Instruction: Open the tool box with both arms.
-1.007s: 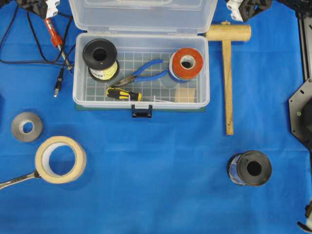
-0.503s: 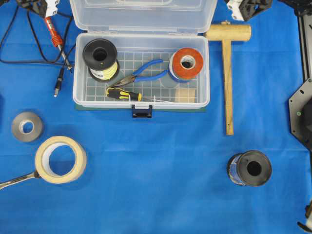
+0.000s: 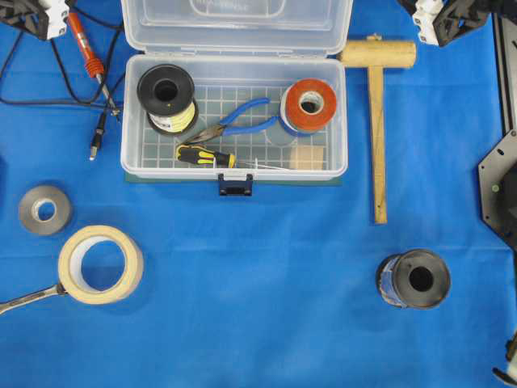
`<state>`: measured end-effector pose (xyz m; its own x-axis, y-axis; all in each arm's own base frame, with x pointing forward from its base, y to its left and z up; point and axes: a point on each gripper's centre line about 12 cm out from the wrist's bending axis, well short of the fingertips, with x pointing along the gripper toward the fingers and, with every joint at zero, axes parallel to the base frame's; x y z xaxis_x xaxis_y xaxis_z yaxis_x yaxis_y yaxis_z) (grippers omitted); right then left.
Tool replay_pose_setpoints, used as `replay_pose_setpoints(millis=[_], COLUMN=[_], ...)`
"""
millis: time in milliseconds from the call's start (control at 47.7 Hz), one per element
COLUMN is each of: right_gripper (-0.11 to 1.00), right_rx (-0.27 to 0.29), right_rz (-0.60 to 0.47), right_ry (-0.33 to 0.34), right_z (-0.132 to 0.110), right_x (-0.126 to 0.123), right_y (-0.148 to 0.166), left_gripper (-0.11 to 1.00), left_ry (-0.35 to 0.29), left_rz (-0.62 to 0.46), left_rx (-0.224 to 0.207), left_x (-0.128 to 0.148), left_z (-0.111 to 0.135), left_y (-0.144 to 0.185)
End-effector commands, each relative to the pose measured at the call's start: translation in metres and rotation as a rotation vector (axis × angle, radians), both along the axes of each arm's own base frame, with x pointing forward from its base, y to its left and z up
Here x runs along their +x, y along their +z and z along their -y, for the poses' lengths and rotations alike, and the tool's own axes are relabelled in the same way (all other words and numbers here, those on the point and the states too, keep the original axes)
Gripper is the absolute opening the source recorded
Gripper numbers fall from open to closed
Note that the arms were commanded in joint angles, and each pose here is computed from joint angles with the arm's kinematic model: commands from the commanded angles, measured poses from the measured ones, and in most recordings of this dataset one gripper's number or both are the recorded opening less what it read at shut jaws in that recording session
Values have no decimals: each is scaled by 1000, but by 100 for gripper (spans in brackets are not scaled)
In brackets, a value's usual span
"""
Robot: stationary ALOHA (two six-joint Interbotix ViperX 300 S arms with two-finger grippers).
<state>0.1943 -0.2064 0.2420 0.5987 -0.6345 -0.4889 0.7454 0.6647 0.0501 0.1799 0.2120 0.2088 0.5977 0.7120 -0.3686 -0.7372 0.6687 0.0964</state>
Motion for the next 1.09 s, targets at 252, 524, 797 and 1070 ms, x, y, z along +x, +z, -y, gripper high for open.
replay_pose_setpoints(millis=[252, 524, 797, 1070], right_gripper=[85, 85, 85, 85], right_rx=[1, 21, 32, 72], right_rz=[23, 12, -22, -116], right_ry=[89, 354, 632, 758], right_z=[-21, -92, -162, -194], right_x=[17, 42, 55, 61], right_y=[6, 5, 3, -13], left_gripper=[88, 88, 88, 88], left_ry=[-80, -327, -588, -713], left_rz=[3, -30, 4, -30], left_rx=[-21, -48, -21, -29], left_x=[10, 23, 26, 29], left_z=[23, 91, 153, 179], left_y=[1, -2, 10, 6])
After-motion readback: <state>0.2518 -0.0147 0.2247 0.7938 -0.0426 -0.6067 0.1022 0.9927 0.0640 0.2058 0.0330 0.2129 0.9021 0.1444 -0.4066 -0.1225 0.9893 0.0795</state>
